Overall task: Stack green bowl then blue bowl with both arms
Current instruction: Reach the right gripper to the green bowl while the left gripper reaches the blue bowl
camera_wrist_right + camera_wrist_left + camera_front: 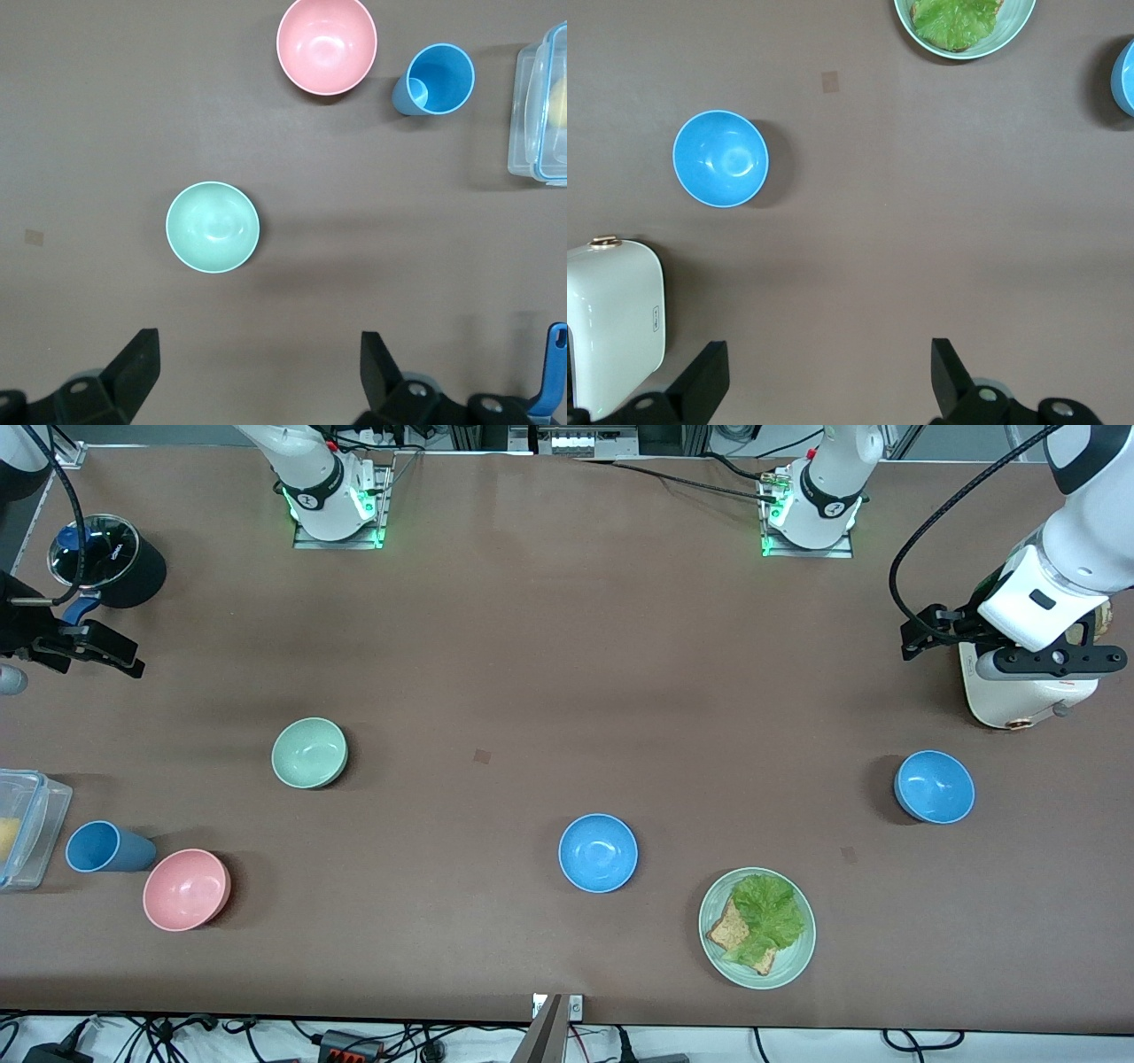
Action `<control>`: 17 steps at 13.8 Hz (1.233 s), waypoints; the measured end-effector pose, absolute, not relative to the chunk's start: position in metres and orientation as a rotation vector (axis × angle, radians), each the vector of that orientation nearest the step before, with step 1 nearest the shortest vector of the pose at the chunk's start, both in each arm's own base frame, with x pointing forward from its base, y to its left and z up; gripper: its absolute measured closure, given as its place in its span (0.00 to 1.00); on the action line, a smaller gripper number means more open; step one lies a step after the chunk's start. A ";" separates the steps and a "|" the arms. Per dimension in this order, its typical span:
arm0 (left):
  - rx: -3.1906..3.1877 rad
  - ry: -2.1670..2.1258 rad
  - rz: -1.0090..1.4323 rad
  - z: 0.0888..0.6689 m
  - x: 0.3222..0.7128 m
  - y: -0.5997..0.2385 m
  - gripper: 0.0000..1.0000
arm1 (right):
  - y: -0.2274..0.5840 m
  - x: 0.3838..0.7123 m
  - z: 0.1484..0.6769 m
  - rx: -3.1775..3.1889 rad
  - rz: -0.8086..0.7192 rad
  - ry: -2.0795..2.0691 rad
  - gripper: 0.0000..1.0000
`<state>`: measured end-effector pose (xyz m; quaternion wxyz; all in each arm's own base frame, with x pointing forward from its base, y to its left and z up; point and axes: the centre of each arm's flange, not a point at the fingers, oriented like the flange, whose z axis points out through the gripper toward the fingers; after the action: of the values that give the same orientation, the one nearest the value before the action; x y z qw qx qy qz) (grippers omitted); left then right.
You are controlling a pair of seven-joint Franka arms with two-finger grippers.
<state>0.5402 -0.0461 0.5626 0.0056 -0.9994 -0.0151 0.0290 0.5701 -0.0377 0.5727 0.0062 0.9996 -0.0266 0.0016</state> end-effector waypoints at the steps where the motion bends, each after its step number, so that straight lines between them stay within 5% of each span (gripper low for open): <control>1: -3.129 -0.047 0.090 0.563 0.540 -0.046 0.00 | -0.038 0.570 0.573 3.128 0.006 -0.083 0.00; 12: -3.136 -0.051 0.082 0.565 0.550 -0.044 0.00 | -0.038 0.567 0.578 3.128 0.015 -0.082 0.00; 17: -3.136 -0.055 0.094 0.565 0.550 -0.043 0.00 | -0.024 0.578 0.531 3.126 -0.118 -0.036 0.00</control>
<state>0.5501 -0.0430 0.5649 0.0021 -0.9994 -0.0177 0.0300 0.5784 -0.0237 0.5310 0.0064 0.9992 -0.0116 -0.0377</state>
